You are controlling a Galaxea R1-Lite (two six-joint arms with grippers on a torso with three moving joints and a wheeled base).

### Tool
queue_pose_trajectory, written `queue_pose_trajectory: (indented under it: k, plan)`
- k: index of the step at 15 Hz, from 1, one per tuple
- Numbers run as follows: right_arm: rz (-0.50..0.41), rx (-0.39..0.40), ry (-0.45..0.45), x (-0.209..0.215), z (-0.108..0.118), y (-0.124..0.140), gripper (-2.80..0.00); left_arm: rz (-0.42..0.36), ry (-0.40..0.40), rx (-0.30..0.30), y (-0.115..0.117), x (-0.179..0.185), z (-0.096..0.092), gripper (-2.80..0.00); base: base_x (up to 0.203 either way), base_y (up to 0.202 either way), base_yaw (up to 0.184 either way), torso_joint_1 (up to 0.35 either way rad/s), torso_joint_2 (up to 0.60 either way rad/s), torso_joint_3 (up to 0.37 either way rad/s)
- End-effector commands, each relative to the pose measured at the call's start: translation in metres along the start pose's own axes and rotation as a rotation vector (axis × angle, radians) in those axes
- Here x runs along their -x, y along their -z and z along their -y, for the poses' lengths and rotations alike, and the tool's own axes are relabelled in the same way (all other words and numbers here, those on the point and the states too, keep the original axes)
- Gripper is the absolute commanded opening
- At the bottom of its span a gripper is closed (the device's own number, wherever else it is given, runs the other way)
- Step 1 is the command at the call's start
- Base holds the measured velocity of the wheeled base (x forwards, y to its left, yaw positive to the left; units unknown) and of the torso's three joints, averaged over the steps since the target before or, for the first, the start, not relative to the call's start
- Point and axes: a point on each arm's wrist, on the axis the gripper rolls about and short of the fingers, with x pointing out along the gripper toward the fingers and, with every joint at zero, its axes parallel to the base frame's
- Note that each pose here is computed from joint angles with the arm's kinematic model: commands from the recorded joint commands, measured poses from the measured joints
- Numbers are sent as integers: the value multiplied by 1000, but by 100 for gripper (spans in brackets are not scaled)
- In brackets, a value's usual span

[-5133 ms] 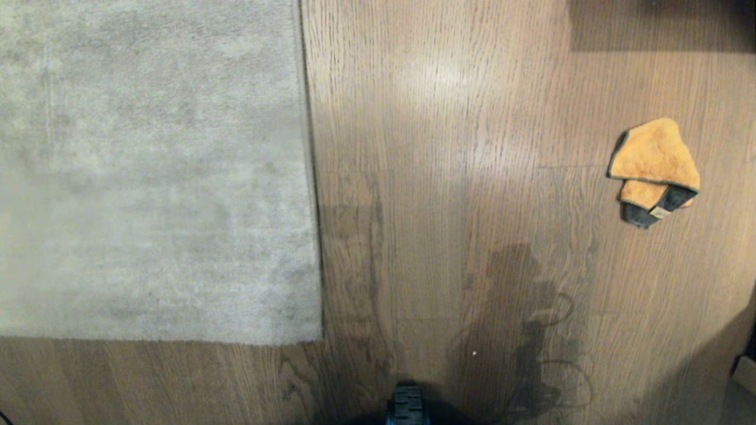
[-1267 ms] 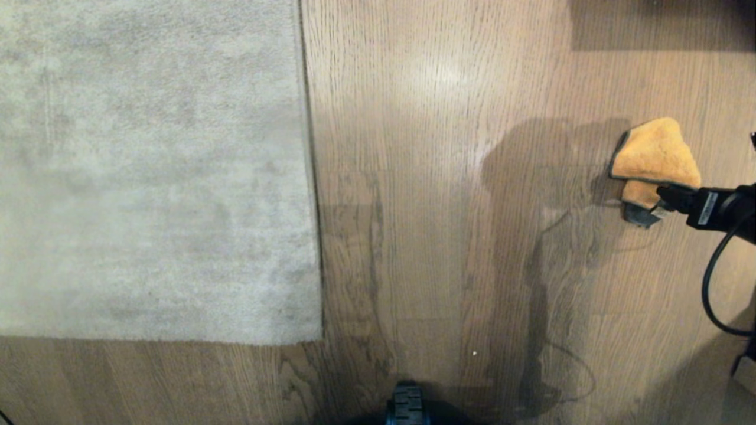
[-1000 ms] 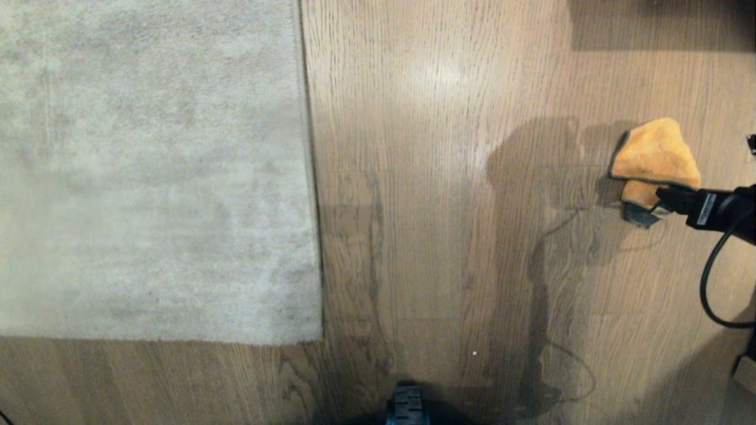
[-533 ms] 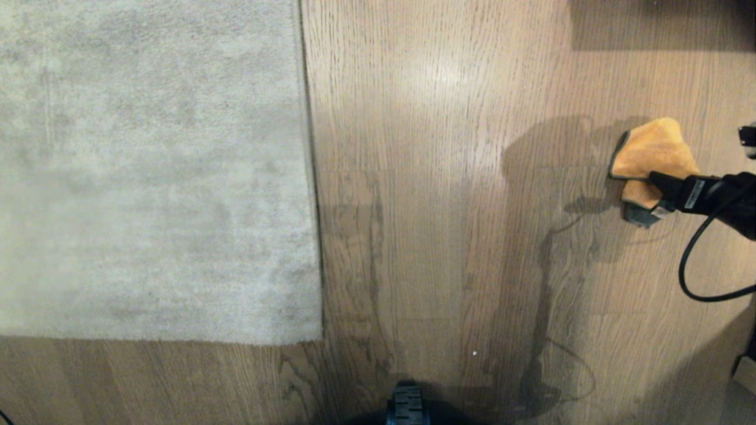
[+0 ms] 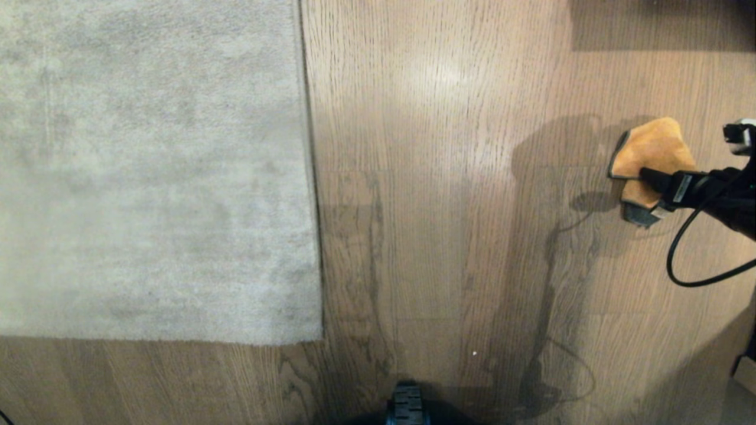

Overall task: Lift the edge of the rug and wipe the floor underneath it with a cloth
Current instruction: Pick up the rag

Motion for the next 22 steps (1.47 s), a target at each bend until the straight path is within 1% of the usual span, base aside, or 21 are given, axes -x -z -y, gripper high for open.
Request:
queue_pose_trajectory:
  k: [1, 8, 9, 16, 22]
  plan:
    - [2, 2, 0, -1, 0, 1, 0, 0, -1, 0, 0, 0, 0, -280, 0, 0, 0, 0, 0, 0]
    - [-7, 5, -3, -2, 0, 4, 0, 0, -1, 0, 0, 0, 0, -280, 0, 0, 0, 0, 0, 0]
    - [-10, 4, -3, -3, 0, 5, -280, 0, -1, 0, 0, 0, 0, -280, 0, 0, 0, 0, 0, 0]
    - [-20, 4, -3, -7, 0, 9, -280, 0, -1, 0, 0, 0, 0, -280, 0, 0, 0, 0, 0, 0]
    - [-13, 5, -4, -5, 0, 6, -280, 0, 1, 0, 0, 0, 0, -280, 0, 0, 0, 0, 0, 0]
